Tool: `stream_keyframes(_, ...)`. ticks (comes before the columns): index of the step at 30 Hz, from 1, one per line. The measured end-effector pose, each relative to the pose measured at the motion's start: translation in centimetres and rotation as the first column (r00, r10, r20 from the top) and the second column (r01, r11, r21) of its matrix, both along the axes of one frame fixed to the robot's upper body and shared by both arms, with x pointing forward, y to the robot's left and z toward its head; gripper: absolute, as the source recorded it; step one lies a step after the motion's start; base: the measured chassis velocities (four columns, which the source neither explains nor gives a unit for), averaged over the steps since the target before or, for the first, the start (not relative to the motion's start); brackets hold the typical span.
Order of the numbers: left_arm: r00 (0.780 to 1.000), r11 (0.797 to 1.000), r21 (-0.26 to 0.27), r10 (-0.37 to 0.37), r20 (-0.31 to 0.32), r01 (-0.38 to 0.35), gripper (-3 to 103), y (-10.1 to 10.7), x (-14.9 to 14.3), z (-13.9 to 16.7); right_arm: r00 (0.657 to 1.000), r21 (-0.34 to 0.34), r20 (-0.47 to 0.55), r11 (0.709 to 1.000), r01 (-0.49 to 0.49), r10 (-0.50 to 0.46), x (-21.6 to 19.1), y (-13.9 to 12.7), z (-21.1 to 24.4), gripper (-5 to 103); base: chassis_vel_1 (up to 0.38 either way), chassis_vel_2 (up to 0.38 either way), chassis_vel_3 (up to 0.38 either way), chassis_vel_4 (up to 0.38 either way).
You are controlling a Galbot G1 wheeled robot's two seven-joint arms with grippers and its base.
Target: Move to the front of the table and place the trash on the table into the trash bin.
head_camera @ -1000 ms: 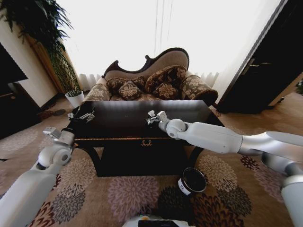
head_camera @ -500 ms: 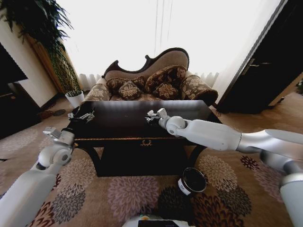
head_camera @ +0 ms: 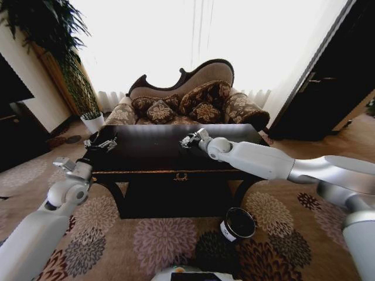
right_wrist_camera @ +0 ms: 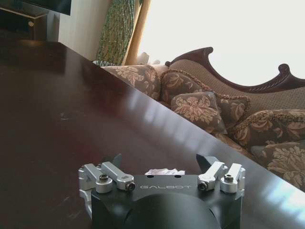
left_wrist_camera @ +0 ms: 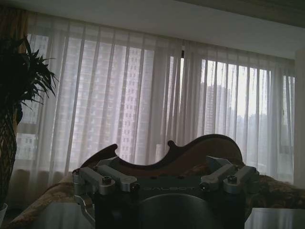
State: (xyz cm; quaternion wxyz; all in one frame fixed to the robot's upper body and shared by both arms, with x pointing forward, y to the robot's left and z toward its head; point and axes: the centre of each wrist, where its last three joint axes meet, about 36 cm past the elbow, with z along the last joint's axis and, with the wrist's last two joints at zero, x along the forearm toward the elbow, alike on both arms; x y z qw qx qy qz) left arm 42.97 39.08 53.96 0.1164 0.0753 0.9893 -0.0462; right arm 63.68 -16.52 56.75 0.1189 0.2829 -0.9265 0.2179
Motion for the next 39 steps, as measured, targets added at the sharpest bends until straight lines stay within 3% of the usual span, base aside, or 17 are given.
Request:
stream_keyframes(4,1.000,1.000,0.000,0.000,0.000,0.000,100,0.0,0.0,0.0,1.000,-0.012,0.002,1.000,-0.008,0.009,0.1,-0.2,-0.6,99,0.000,0.000,0.000,0.000)
stream_keyframes(26,1.000,1.000,0.000,0.000,0.000,0.000,100,0.0,0.0,0.0,1.000,-0.074,0.012,0.997,-0.005,0.006,2.2,-0.9,-2.6,101,0.000,0.000,0.000,0.000)
stream_keyframes(27,1.000,1.000,0.000,0.000,0.000,0.000,100,0.0,0.0,0.0,1.000,-0.074,0.012,0.997,-0.004,0.005,2.3,-0.9,-2.7,96,0.000,0.000,0.000,0.000)
stream_keyframes(29,1.000,1.000,0.000,0.000,0.000,0.000,100,0.0,0.0,0.0,1.000,-0.074,0.011,0.997,-0.004,0.004,2.3,-0.9,-2.7,96,0.000,0.000,0.000,0.000)
stream_keyframes(33,1.000,1.000,0.000,0.000,0.000,0.000,100,0.0,0.0,0.0,1.000,-0.071,0.003,0.997,-0.009,0.009,1.8,-1.0,-3.1,74,0.000,0.000,0.000,0.000)
stream_keyframes(35,1.000,1.000,0.000,0.000,0.000,0.000,100,0.0,0.0,0.0,1.000,-0.068,0.000,0.998,-0.012,0.012,1.6,-0.9,-3.3,74,0.000,0.000,0.000,0.000)
stream_keyframes(39,1.000,1.000,0.000,0.000,0.000,0.000,100,0.0,0.0,0.0,1.000,-0.065,-0.010,0.998,-0.024,0.024,0.9,-0.7,-3.5,52,0.000,0.000,0.000,0.000)
